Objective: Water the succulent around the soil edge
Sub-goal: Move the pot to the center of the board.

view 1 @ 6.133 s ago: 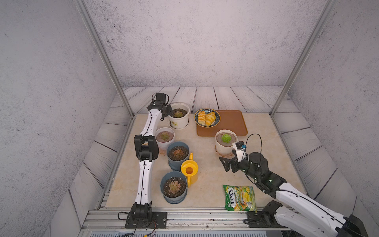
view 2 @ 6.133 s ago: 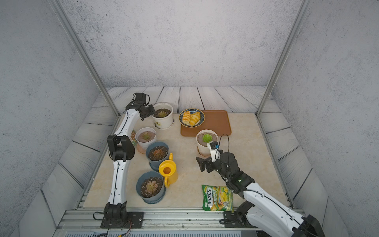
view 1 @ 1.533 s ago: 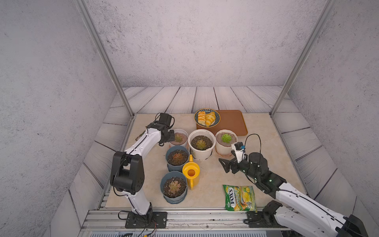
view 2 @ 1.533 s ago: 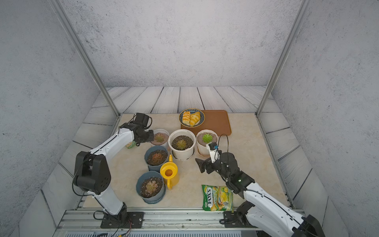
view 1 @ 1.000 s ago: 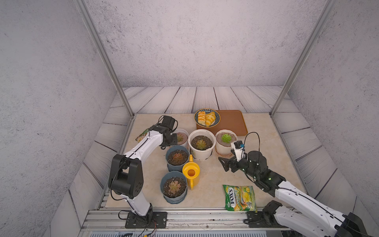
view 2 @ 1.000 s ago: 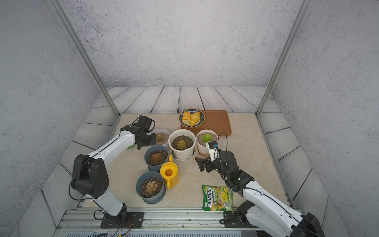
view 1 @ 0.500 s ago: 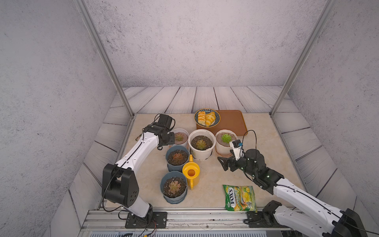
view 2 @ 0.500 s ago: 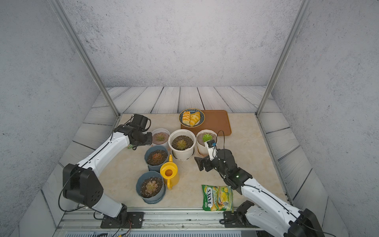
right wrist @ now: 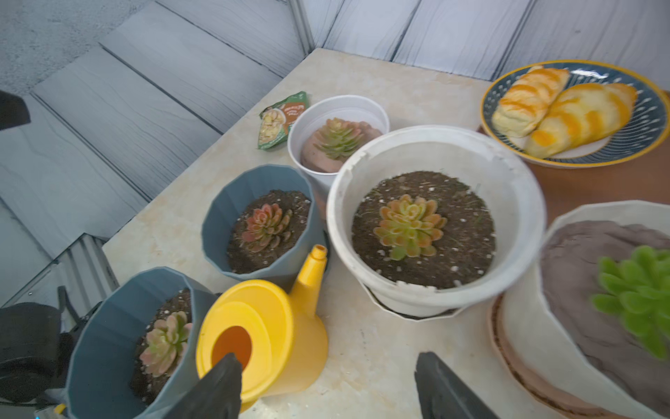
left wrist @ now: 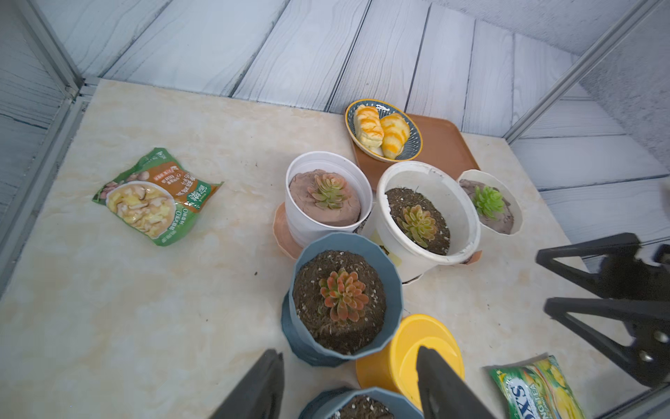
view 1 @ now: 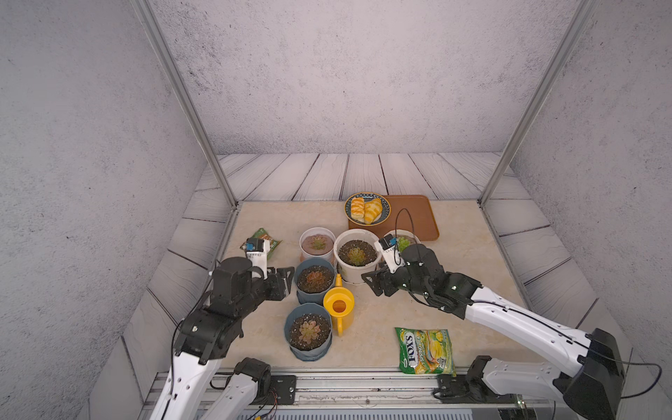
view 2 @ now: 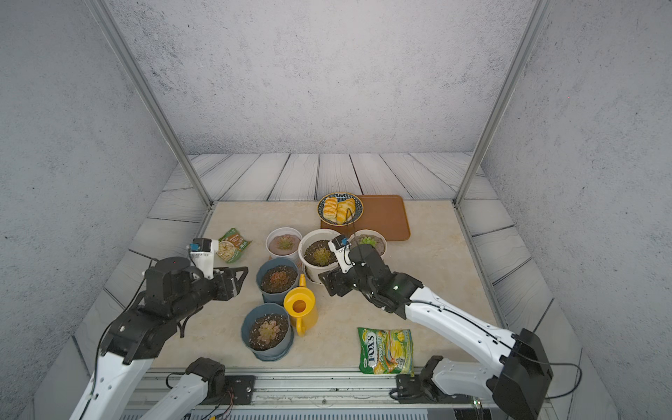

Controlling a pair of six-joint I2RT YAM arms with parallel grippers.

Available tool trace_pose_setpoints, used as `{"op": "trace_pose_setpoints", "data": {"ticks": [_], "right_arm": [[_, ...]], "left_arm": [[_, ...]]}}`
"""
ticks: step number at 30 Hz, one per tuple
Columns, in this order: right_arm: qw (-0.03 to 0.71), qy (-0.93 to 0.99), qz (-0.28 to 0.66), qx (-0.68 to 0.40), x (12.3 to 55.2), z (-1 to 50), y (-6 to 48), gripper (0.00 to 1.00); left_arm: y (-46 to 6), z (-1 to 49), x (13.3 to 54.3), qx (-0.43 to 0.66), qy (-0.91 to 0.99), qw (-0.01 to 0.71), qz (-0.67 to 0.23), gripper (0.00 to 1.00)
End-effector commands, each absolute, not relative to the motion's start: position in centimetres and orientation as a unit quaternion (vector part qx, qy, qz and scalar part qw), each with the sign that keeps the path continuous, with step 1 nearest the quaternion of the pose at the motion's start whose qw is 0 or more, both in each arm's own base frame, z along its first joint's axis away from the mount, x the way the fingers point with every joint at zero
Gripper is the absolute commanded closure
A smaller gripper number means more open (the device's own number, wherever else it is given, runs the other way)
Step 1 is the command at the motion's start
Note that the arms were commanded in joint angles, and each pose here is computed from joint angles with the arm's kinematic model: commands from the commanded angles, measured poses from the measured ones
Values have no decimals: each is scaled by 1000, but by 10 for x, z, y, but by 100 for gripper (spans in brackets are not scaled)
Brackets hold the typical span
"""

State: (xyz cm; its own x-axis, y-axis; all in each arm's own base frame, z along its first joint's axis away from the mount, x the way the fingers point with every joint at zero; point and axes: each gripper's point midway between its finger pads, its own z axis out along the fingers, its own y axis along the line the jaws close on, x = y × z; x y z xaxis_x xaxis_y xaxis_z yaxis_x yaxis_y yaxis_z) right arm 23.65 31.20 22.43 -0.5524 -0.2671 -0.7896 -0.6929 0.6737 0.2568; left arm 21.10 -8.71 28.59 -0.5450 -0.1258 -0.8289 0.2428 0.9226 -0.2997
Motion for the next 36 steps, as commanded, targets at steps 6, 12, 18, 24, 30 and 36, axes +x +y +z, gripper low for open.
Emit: {"op": "trace_pose_setpoints", "data": {"ticks": [6,12,18,24,30,36], "right_arm": [[248,859,223,-388,188,177,377,37],[190,855,166,-453,163,146,400,48],[174,843,129,-492,153,132,416,57],[180,832,110,-513,152,130,431,61],[207,818,81,-530,160,126,441,70],[226,812,73,-533,168,130,450,78]], "left_arm": [[-67,286,187,22,826,534,-177,27],[-59,290,182,22,820,548,-162,27],[-63,288,181,27,822,543,-170,27],[-62,287,180,24,823,542,-169,27],[-56,291,176,15,814,556,-165,27],[-55,292,175,12,814,557,-163,26]]}}
